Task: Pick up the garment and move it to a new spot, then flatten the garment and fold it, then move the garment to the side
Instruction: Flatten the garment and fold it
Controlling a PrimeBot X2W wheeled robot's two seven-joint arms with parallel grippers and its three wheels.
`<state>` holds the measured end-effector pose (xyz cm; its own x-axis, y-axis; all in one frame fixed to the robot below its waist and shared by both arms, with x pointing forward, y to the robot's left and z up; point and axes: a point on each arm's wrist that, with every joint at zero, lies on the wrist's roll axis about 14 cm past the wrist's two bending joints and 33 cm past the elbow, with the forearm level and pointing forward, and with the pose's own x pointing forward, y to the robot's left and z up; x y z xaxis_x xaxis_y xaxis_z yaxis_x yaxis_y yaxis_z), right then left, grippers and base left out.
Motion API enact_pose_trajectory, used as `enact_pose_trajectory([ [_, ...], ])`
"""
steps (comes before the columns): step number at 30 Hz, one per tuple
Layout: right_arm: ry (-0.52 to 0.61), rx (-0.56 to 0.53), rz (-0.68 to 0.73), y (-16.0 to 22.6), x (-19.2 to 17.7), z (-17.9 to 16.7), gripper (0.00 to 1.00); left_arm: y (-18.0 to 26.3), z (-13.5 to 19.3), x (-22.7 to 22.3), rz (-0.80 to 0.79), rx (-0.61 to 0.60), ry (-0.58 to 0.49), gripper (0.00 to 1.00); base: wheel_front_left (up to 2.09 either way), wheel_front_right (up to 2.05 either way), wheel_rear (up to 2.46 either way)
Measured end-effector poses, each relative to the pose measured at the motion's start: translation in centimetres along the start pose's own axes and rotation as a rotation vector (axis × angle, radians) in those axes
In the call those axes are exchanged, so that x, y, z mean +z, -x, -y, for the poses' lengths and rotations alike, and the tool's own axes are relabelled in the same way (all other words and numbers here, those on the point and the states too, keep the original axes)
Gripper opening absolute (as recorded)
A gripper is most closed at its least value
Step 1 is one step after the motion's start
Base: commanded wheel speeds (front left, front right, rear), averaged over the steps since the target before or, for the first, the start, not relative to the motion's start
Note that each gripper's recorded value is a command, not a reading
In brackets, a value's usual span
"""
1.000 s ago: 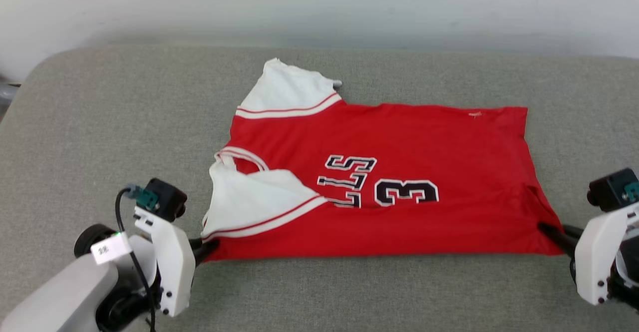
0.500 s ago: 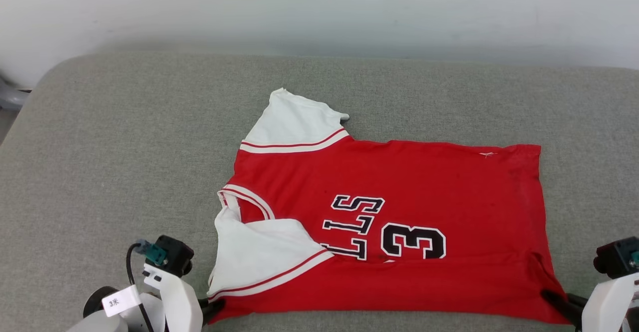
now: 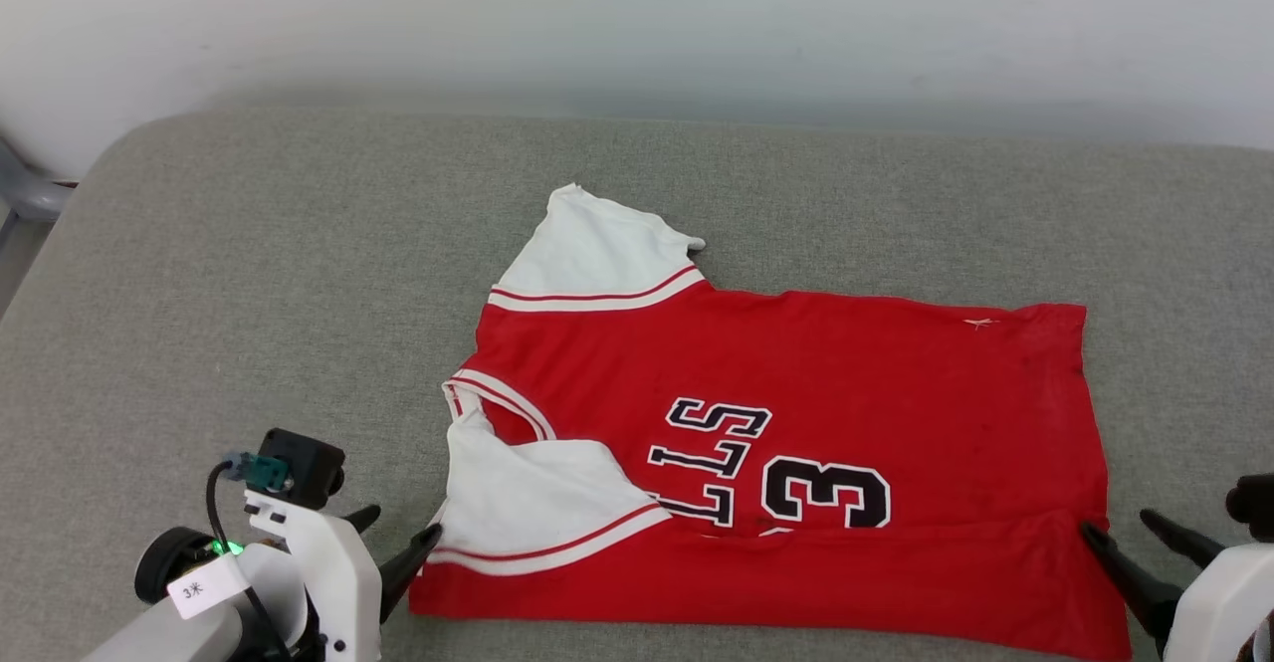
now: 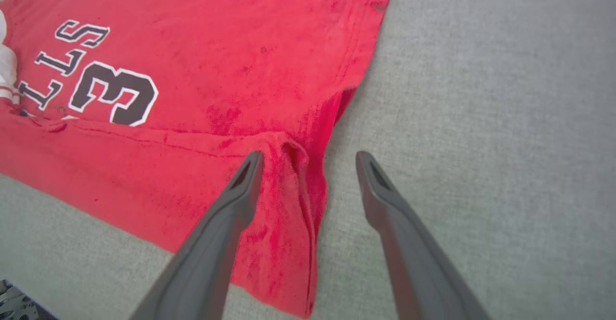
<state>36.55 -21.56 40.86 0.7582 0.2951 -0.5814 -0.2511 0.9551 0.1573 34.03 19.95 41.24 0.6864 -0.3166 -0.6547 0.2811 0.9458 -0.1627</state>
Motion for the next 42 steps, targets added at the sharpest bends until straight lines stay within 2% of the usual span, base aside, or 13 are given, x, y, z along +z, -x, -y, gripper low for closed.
enact_pose_trajectory([
  [5, 0.03, -0.042, 0.223, 0.3, 4.2, 0.3, 1.0, 1.0, -0.9, 3.7, 0.143, 0.048, -0.051, 1.0, 0.0, 0.0, 0.0],
  [14, 0.102, -0.095, 0.612, 2.2, 11.7, -0.6, 1.0, 1.4, -1.4, 13.5, 0.423, 0.085, -0.158, 1.0, 0.0, 0.0, 0.0],
  [20, 0.131, -0.125, 0.742, 2.9, 13.7, -1.5, 1.0, -0.3, -0.9, 18.6, 0.504, 0.057, -0.231, 1.0, 0.0, 0.0, 0.0],
  [27, 0.181, -0.123, 0.754, 2.1, 14.2, -2.6, 1.0, -4.8, -0.7, 21.5, 0.402, -0.014, -0.252, 1.0, 0.0, 0.0, 0.0],
  [30, 0.193, -0.121, 0.736, 1.2, 14.0, -2.6, 1.0, -7.2, -1.1, 21.9, 0.313, -0.03, -0.256, 1.0, 0.0, 0.0, 0.0],
  [42, 0.205, -0.133, 0.662, -2.7, 12.7, -1.0, 1.0, -15.6, -2.1, 21.4, -0.085, -0.086, -0.162, 1.0, 0.0, 0.0, 0.0],
])
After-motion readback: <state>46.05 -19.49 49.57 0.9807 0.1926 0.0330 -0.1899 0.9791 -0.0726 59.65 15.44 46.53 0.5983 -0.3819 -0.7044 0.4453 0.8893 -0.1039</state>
